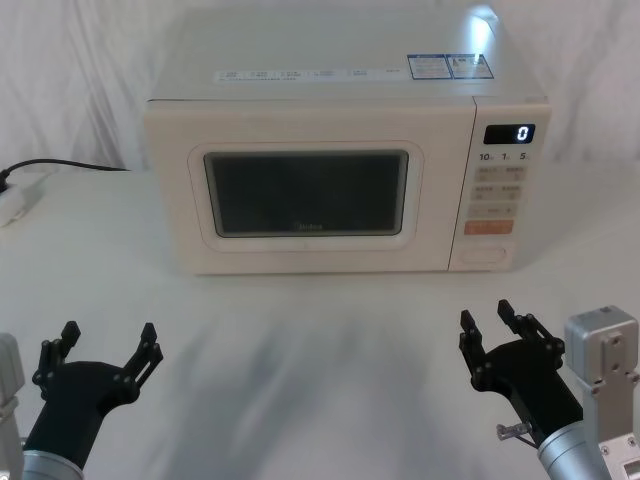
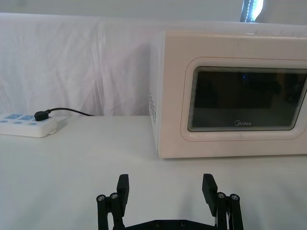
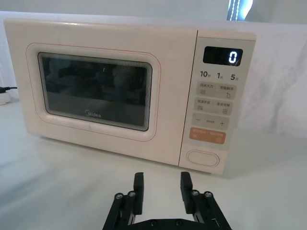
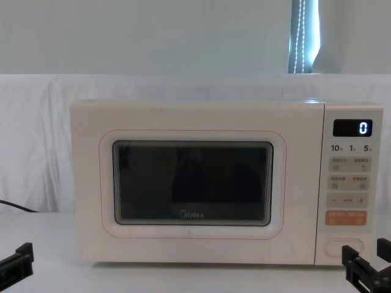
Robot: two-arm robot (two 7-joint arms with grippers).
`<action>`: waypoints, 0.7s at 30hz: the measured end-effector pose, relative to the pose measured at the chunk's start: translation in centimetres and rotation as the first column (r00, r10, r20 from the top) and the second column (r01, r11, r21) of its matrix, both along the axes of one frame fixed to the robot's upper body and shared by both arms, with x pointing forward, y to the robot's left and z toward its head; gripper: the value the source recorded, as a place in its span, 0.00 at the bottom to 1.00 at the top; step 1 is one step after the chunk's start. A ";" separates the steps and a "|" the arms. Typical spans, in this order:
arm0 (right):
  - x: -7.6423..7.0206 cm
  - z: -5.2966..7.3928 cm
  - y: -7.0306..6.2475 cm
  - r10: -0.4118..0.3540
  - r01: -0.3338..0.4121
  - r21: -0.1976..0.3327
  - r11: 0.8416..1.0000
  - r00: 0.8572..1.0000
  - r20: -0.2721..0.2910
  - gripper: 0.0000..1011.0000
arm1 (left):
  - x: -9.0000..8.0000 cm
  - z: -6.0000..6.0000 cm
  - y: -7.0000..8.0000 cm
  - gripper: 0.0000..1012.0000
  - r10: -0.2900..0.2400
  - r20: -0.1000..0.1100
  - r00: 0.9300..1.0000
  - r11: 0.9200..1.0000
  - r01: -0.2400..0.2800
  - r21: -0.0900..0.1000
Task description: Press the button to open the microwave door with one hand; close the microwave door with the other hand.
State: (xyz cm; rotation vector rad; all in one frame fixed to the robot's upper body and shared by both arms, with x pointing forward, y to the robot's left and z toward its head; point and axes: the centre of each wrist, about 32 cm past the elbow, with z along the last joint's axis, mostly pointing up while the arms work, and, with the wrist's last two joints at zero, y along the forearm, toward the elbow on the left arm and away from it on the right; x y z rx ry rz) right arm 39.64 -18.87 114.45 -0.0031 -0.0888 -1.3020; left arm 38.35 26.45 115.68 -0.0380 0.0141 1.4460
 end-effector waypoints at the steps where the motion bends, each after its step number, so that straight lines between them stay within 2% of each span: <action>1: 0.0 0.0 0.0 0.000 0.000 0.000 1.000 1.000 0.000 0.49 | 0.0 0.0 0.0 0.99 0.000 0.000 1.000 1.000 0.000 0.000; 3: 0.0 0.0 0.0 0.000 0.000 0.000 1.000 1.000 0.000 0.41 | 0.0 0.0 0.0 0.99 0.000 0.000 1.000 1.000 0.000 0.000; 4: 0.0 0.0 0.0 0.000 0.000 0.000 1.000 1.000 0.000 0.41 | 0.0 0.0 0.0 0.99 0.000 0.000 1.000 1.000 0.000 0.000; 5: 0.0 0.0 0.0 0.000 0.000 0.000 1.000 1.000 0.000 0.34 | 0.0 0.0 0.0 0.99 0.000 0.000 1.000 1.000 0.000 0.000; 7: 0.0 0.0 0.0 0.000 0.000 0.000 1.000 1.000 0.000 0.30 | 0.0 0.0 0.0 0.99 0.000 0.000 1.000 1.000 0.000 0.000; 8: 0.0 0.0 0.0 0.000 0.000 0.000 1.000 1.000 0.000 0.24 | 0.0 0.0 0.0 0.99 0.000 0.000 1.000 1.000 0.000 0.000; 11: 0.0 0.0 0.0 0.000 0.000 0.000 1.000 1.000 0.000 0.19 | 0.0 0.0 0.0 0.99 0.000 0.000 1.000 1.000 0.000 0.000; 15: 0.0 0.0 0.0 0.000 0.000 0.000 1.000 1.000 0.000 0.04 | 0.0 0.0 0.0 0.99 0.000 0.000 1.000 1.000 0.000 0.000; 17: 0.0 0.0 0.0 0.000 0.000 0.000 1.000 1.000 0.000 0.00 | 0.0 0.0 0.0 0.99 0.000 0.000 1.000 1.000 0.000 0.000; 21: 0.0 0.0 0.0 0.000 0.000 0.000 1.000 1.000 0.000 0.00 | 0.0 0.0 0.0 0.99 0.000 0.000 1.000 1.000 0.000 0.000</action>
